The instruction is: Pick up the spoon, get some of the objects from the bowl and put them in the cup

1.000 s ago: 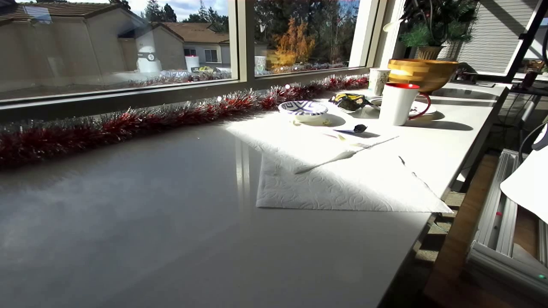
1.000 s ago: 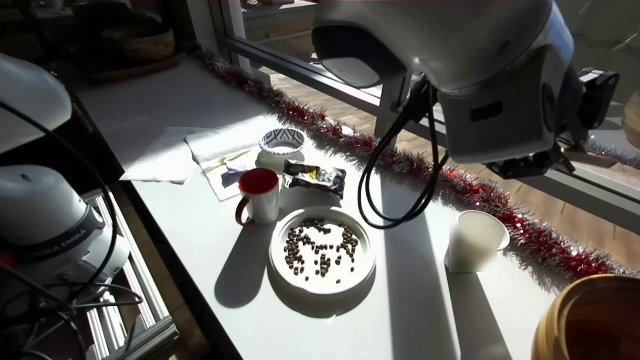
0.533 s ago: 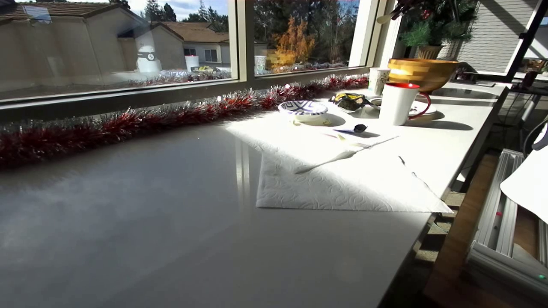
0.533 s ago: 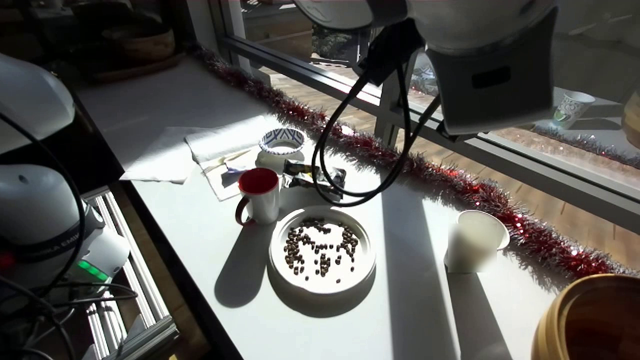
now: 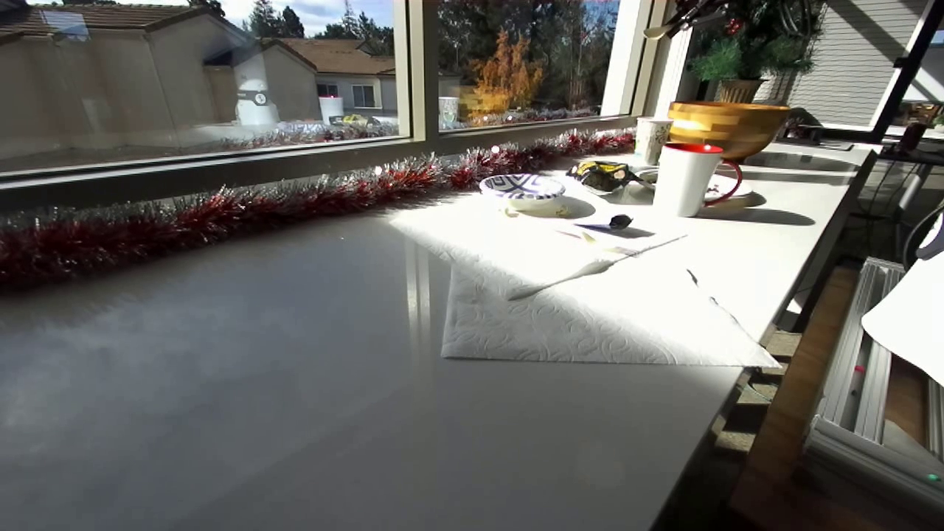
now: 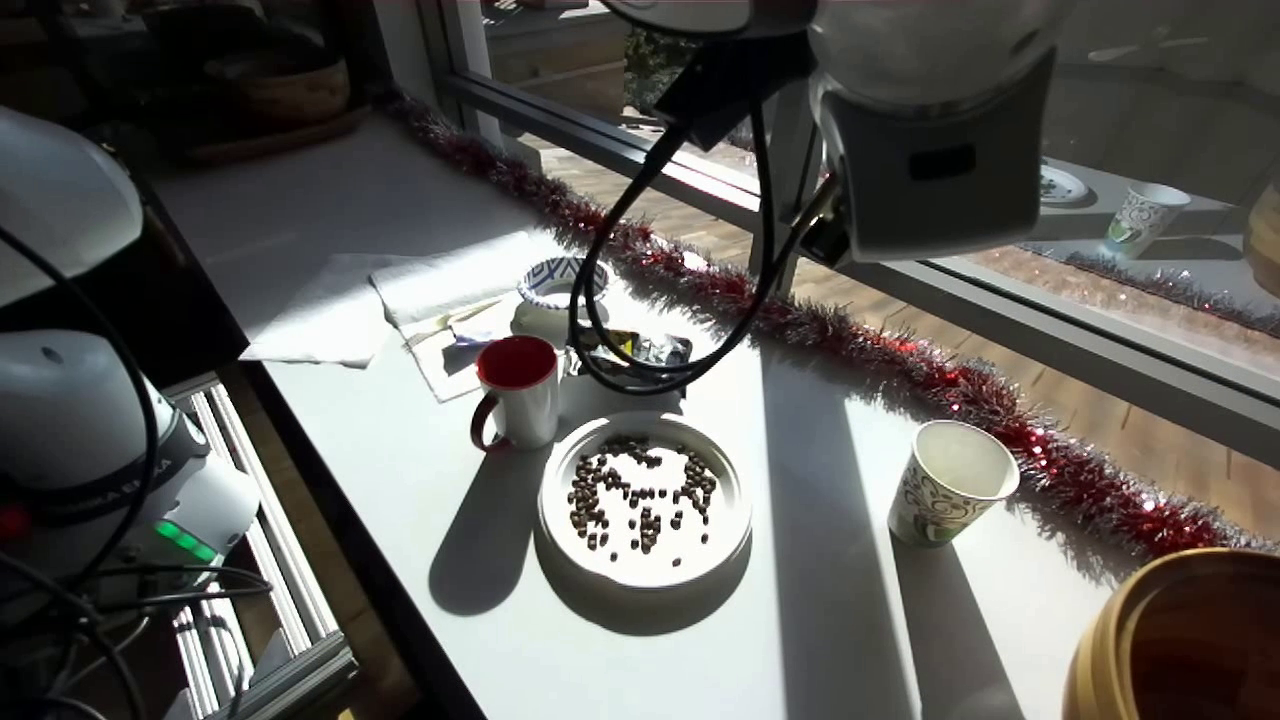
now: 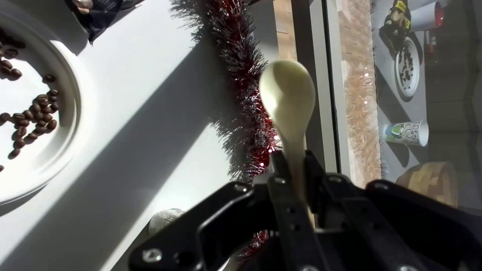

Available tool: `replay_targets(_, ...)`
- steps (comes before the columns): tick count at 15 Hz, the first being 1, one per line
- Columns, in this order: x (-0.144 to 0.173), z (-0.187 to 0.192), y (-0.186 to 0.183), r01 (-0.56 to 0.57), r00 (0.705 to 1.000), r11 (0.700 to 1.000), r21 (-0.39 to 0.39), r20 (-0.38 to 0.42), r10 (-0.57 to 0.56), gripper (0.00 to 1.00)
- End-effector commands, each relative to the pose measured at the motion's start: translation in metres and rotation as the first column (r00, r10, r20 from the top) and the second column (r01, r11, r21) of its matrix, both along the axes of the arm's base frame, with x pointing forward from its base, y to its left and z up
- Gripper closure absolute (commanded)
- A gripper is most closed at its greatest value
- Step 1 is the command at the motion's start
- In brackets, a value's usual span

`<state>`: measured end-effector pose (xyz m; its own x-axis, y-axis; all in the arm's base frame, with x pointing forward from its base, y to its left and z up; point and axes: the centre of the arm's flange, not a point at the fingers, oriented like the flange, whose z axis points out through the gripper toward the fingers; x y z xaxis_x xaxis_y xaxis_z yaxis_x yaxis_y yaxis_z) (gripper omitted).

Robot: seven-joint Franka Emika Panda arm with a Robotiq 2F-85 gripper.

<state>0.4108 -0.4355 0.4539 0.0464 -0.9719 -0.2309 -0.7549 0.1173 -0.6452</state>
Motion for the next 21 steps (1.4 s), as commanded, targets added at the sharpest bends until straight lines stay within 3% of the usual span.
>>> replay_targets(1, -0.002, -0.005, 0.001, -0.023, 1.000, 1.000, 0.007, -0.011, 0.023, 0.97)
replay_targets(2, -0.002, -0.012, 0.000, -0.039, 0.999, 0.999, -0.012, -0.022, 0.039, 0.97)
replay_targets(4, 0.000, -0.024, 0.004, -0.085, 0.995, 0.996, 0.025, -0.049, 0.086, 0.97)
replay_targets(7, 0.000, -0.049, 0.010, -0.165, 0.980, 0.980, 0.107, -0.093, 0.175, 0.97)
replay_targets(10, 0.004, -0.074, 0.018, -0.176, 0.974, 0.965, 0.194, -0.108, 0.200, 0.97)
replay_targets(16, 0.039, -0.135, 0.037, -0.067, 0.975, 0.950, 0.304, -0.184, 0.127, 0.97)
replay_targets(21, 0.057, -0.188, 0.044, 0.052, 0.964, 0.951, 0.305, -0.262, 0.032, 0.97)
